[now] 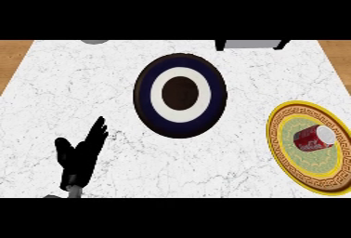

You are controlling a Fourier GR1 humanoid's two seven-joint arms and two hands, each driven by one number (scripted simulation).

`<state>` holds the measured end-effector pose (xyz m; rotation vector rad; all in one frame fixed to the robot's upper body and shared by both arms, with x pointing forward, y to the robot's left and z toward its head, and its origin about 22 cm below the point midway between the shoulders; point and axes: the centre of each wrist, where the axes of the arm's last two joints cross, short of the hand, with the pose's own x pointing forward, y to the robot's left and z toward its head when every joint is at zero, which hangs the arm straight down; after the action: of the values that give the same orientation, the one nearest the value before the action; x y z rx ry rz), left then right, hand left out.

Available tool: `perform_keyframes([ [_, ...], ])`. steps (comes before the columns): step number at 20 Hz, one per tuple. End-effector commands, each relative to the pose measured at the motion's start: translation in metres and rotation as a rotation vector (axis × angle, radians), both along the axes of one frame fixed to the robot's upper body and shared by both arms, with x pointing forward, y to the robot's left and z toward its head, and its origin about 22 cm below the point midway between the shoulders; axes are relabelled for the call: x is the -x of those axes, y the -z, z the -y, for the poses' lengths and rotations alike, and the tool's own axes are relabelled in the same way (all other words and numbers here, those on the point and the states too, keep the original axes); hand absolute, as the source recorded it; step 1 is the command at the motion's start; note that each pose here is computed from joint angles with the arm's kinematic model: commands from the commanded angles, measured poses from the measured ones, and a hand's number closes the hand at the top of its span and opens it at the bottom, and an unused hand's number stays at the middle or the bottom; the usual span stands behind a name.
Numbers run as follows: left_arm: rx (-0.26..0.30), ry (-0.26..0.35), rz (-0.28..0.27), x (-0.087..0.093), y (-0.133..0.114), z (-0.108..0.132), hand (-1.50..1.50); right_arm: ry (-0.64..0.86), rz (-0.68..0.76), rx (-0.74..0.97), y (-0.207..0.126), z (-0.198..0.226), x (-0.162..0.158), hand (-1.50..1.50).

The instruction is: Pick the can from the plate and place it in the plate

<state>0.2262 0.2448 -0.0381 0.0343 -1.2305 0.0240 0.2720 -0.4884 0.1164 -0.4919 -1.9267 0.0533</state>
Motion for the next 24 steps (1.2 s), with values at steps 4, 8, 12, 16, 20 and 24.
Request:
perform_keyframes([
  [4,0.022,0.054,-0.04,-0.019,-0.008,0.018,0.0,-0.018,-0.03,0.072,0.021,0.066,0.034,-1.5],
  [8,0.012,0.04,-0.035,-0.016,-0.006,-0.007,0.0,-0.132,-0.277,0.322,-0.006,0.063,0.036,-1.5],
  [12,-0.001,0.044,-0.047,-0.002,-0.001,-0.004,0.0,-0.197,-0.432,0.476,-0.038,0.07,0.037,-1.5],
  [16,0.019,0.047,-0.055,-0.002,0.005,-0.016,0.0,-0.228,-0.481,0.571,-0.027,0.036,0.02,-1.5],
  [20,0.009,0.013,-0.044,-0.007,-0.002,-0.022,0.0,-0.252,-0.56,0.622,-0.014,0.001,0.019,-1.5],
  [24,0.032,0.026,-0.045,-0.011,-0.015,0.003,0.0,-0.223,-0.573,0.619,-0.012,-0.029,0.016,-1.5],
])
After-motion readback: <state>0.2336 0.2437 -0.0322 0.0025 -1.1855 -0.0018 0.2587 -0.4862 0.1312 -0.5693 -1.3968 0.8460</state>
